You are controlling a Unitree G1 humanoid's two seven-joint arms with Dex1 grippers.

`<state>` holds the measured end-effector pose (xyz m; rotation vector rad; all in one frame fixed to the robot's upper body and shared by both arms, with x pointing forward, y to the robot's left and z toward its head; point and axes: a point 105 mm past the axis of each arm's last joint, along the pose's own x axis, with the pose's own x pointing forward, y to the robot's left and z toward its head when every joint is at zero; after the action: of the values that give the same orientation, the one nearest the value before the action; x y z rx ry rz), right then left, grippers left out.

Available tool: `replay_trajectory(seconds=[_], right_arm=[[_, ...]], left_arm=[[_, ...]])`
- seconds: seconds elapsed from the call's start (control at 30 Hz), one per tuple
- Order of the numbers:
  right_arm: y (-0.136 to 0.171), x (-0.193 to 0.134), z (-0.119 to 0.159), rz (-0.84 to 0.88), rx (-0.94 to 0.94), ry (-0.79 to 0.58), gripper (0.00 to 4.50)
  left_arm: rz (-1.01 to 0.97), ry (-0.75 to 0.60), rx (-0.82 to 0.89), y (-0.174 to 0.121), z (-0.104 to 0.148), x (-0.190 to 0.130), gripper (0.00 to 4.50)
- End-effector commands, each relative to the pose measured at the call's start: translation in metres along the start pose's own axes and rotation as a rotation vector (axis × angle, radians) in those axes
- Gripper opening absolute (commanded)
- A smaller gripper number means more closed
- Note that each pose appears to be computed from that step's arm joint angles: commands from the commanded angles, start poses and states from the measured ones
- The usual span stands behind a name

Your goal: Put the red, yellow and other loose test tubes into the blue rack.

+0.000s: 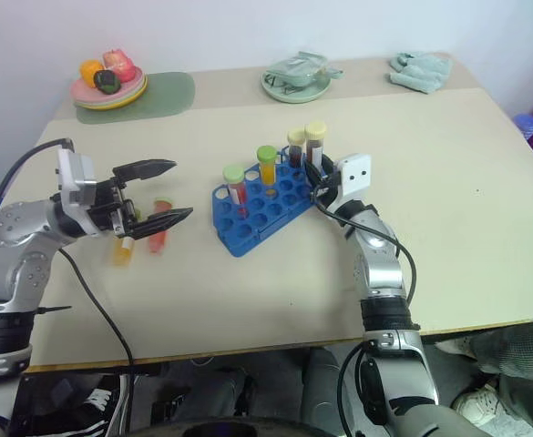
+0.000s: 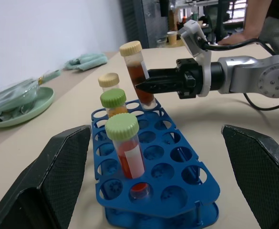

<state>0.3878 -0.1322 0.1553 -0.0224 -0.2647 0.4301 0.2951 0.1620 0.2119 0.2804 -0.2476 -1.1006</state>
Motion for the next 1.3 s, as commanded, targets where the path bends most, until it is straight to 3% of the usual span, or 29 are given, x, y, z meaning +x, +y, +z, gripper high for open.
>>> replay_trajectory(seconds=[0.03,0.4,1.2,1.3], right_arm=[[0.001,0.002,0.010,-0.001,-0.008,-0.042,0.72],[-0.013,-0.005,0.006,-0.035,-0.038,-0.020,0.72],[-0.002,-0.005,-0.004,0.006,0.027,-0.002,0.72],[0.000,-0.006,-0.002,0.033,0.095,-0.020,2.09]], left_arm=[[0.021,-0.008,0.061,0.004,0.012,-0.007,4.50],[0.018,-0.011,0.066,0.004,0.014,-0.005,4.50],[0.027,-0.005,0.061,0.003,0.015,-0.004,4.50],[0.029,-0.007,0.057,0.003,0.016,-0.004,4.50]])
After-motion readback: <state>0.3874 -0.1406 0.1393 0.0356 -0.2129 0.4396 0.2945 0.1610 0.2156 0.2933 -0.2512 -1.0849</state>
